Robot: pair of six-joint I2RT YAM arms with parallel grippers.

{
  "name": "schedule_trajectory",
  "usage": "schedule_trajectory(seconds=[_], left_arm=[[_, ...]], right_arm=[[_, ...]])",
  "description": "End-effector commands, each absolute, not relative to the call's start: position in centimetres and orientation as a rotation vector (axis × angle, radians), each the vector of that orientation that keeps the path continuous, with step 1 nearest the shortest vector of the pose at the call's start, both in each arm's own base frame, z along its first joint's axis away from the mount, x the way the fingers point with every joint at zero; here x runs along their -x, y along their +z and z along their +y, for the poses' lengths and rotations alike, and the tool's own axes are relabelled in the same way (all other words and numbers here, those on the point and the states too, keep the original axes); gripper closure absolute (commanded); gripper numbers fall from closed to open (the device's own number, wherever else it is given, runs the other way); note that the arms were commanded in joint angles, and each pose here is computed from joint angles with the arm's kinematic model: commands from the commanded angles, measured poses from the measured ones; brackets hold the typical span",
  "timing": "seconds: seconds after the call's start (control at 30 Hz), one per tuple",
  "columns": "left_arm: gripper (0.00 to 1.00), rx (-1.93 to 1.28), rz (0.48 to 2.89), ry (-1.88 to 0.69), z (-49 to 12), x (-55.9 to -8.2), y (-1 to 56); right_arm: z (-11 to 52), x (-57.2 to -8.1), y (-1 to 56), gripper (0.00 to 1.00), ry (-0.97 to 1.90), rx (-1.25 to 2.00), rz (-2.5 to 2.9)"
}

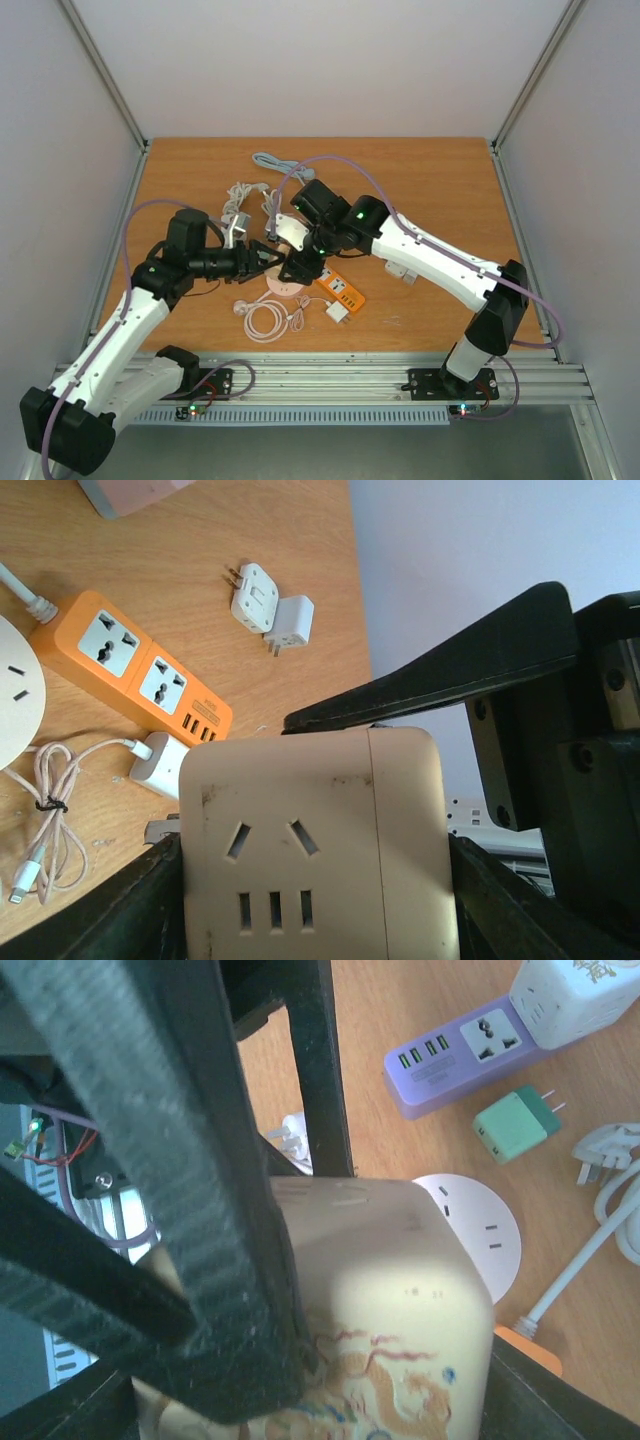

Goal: Insert the plug

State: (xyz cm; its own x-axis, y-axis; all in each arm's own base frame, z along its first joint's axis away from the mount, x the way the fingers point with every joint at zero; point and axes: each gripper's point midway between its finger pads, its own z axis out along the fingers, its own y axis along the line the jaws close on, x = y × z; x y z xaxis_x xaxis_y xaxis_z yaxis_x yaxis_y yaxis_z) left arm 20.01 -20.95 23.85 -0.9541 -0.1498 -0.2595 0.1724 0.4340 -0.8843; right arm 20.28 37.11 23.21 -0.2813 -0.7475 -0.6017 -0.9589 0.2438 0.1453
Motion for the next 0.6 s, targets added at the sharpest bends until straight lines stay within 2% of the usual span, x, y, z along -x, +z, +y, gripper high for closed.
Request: schedule_trajectory(seconds=[0.0,0.13,0.23,0.43,0.57], left_arm=[[0.50,-0.099,2.307,-1.537,-21.0,-19.9,26.0],[0.47,-0.091,2.299,-1.516,-20.8,-20.1,26.1],[0.39,-0.047,2.319,-1.457,-20.1,-20.4,25.6],[0.15,0.160,2.370,-1.130,-16.3,-21.9,23.7],[0.08,0.266,2.358,-0.836,-12.3,-22.2,23.0]], right_arm=[[38.3,-20.5,24.4,0.31,0.742,1.533,2.113],[38.5,-20.9,24.2,0.49,0.735,1.515,2.123],[38.4,-21.3,24.2,0.58,0.719,1.476,2.132],[36.4,-22.8,23.2,0.62,0.614,1.322,2.168],[34.1,-23.6,21.3,0.62,0.563,1.222,2.253]])
